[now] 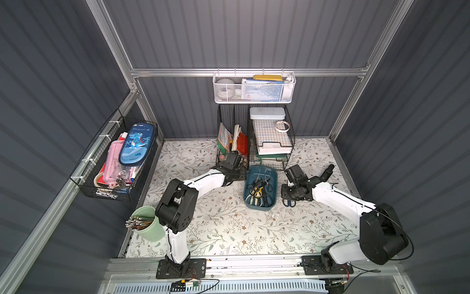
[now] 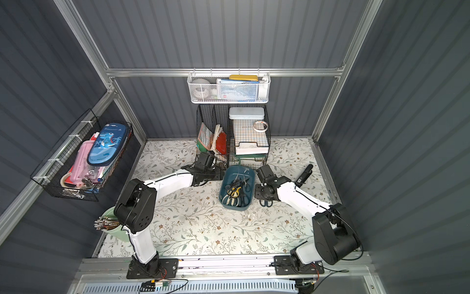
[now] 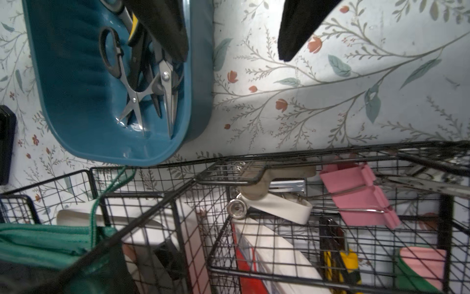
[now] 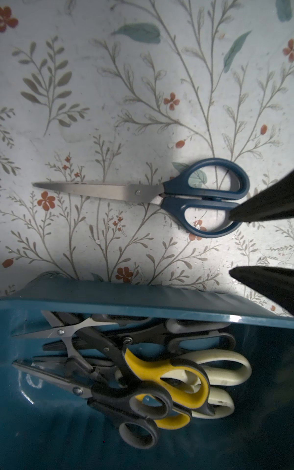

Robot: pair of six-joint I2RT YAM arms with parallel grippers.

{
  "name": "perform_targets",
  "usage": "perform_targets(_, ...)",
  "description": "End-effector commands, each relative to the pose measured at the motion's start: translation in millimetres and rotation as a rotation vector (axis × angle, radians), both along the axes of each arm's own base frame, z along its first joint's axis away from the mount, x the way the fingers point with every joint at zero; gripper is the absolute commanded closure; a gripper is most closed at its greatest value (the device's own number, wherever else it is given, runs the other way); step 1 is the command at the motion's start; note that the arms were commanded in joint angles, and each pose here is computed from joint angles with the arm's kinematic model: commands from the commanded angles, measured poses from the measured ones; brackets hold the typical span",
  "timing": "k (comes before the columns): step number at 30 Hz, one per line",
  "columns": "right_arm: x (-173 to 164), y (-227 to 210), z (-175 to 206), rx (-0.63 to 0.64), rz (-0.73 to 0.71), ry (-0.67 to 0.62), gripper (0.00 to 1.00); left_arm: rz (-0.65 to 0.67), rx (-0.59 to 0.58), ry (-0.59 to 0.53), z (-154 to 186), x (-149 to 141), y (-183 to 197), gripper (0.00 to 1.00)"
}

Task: Take the scissors out of the storage box
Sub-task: Move the storage box to the center of the board.

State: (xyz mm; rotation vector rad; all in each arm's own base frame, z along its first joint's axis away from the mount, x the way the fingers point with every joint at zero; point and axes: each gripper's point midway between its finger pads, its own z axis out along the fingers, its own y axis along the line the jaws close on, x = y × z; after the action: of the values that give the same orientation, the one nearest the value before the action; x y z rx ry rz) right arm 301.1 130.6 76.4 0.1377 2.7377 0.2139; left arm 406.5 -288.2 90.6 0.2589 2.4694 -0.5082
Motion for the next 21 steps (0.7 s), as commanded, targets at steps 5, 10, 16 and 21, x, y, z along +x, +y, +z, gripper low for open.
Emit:
perform_targets(5, -1, 1, 0, 0.004, 0.000, 0.002, 0.66, -0.111, 0.020, 0.013, -11, -9, -22, 0.39)
perform_targets(10, 0, 3, 1, 0.013, 0.004, 0.000, 0.65, -0.107, 0.043, 0.058, -30, -8, -23, 0.42)
perform_targets(16, -1, 4, 1, 0.015, 0.009, 0.000, 0.65, -0.096, 0.041, 0.097, -43, -13, -22, 0.65)
perform_targets(21, -3, 5, 1, 0.025, 0.012, -0.002, 0.65, -0.048, 0.056, 0.100, -38, -20, -8, 0.78)
